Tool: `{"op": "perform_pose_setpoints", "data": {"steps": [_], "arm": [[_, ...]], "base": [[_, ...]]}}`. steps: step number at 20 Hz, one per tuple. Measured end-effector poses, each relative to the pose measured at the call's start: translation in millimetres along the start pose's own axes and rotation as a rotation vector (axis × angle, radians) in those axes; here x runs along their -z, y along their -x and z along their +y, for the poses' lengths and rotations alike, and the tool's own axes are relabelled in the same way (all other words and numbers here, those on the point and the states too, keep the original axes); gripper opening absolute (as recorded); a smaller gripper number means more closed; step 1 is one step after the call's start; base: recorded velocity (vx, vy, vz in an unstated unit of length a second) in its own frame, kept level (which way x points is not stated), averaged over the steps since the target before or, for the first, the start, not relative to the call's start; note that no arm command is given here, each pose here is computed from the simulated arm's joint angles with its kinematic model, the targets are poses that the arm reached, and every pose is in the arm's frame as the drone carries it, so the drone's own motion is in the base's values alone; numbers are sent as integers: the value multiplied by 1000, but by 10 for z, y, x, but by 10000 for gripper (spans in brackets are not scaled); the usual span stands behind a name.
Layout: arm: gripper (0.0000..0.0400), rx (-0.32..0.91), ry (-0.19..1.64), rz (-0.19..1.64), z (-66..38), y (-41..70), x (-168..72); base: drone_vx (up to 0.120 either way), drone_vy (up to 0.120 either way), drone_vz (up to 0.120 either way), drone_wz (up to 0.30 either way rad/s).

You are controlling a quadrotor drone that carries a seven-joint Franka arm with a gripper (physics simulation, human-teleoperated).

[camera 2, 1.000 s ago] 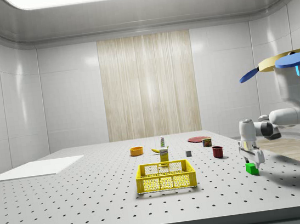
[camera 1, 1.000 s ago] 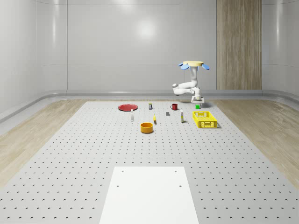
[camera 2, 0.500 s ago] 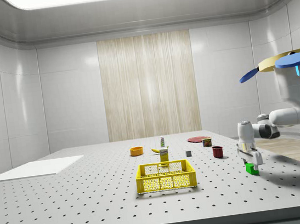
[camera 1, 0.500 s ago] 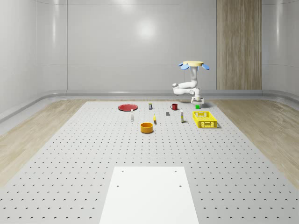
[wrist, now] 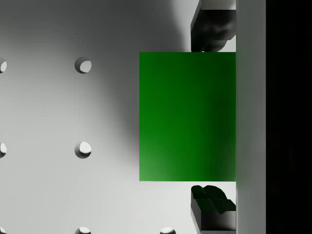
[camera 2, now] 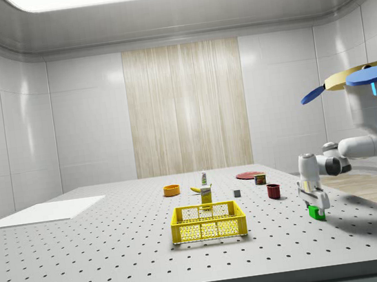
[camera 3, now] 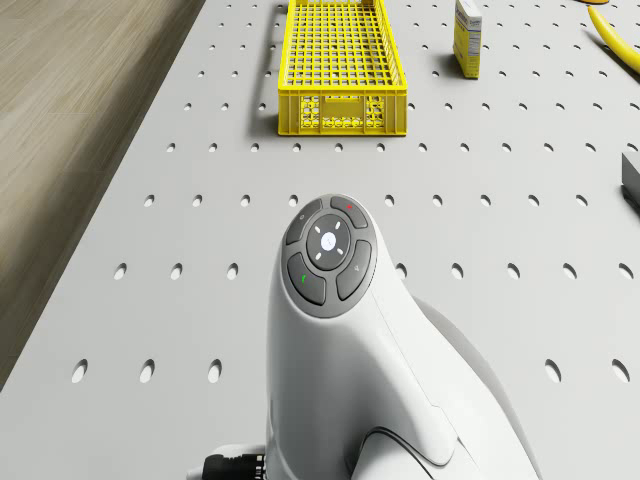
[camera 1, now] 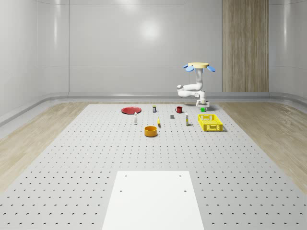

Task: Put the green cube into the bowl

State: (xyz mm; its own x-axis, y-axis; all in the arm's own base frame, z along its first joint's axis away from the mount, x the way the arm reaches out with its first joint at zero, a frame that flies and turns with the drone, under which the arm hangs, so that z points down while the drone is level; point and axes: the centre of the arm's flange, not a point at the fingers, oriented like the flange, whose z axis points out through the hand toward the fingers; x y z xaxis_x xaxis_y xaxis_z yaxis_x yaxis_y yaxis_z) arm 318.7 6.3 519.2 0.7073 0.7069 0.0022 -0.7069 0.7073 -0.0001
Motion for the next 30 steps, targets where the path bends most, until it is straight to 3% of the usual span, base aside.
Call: {"op": "perform_pose_setpoints", "data": {"steps": [8, 12, 16, 24, 30], "arm": [[400, 0, 0, 0, 6, 34, -13], [310, 0, 0, 0, 9, 40, -14], [272, 0, 0, 0, 10, 43, -15], [261, -1, 1, 1, 11, 43, 42], [252, -3, 0, 0, 12, 44, 235]], "base": [[0, 0, 0, 0], [0, 0, 0, 0], [0, 0, 0, 0], [0, 0, 5, 0], [53, -53, 120, 0]]}}
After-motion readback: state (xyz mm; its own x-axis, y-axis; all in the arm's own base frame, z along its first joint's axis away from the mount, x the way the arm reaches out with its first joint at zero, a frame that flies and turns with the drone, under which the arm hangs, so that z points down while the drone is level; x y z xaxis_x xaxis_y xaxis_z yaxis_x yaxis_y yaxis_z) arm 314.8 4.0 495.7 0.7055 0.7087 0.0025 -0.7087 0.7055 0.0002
